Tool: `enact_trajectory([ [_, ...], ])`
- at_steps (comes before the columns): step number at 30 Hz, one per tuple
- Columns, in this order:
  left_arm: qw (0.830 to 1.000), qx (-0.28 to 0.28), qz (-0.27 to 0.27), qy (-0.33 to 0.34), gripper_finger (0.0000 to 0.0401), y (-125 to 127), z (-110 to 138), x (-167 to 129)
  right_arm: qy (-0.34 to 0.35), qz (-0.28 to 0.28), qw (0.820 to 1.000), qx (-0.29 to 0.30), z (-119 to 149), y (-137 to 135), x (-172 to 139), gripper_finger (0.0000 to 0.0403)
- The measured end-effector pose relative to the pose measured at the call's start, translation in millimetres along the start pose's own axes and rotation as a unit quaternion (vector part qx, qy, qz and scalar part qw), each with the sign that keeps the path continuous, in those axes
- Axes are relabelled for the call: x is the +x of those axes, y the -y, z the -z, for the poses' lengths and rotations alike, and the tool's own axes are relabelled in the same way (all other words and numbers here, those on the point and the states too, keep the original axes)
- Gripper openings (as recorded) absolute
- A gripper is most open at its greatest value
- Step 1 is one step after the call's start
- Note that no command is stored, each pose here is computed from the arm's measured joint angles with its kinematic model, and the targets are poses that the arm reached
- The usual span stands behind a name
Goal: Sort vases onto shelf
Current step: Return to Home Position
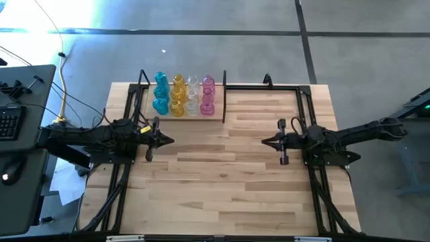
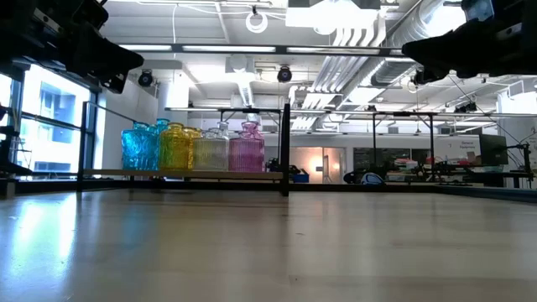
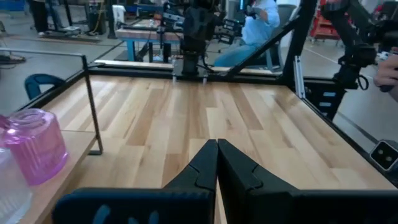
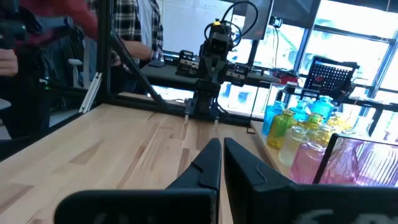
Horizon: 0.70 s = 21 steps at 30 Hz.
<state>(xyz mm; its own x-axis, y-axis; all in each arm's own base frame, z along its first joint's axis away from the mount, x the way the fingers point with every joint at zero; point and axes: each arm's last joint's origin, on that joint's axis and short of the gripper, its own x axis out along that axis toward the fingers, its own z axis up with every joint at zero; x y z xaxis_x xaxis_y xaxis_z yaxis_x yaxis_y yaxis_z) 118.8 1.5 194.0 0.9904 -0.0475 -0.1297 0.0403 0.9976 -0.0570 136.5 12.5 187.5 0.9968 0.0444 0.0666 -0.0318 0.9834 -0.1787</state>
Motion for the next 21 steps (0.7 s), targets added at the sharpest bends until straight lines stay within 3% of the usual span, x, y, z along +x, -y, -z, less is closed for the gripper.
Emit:
enact_trajectory([
  [21, 0.997, 0.006, -0.033, 0.063, 0.0, -1.5, -3.0, -34.4, 0.016, 0.016, 1.0, -0.003, -7.2, 3.5, -23.5, 0.0],
])
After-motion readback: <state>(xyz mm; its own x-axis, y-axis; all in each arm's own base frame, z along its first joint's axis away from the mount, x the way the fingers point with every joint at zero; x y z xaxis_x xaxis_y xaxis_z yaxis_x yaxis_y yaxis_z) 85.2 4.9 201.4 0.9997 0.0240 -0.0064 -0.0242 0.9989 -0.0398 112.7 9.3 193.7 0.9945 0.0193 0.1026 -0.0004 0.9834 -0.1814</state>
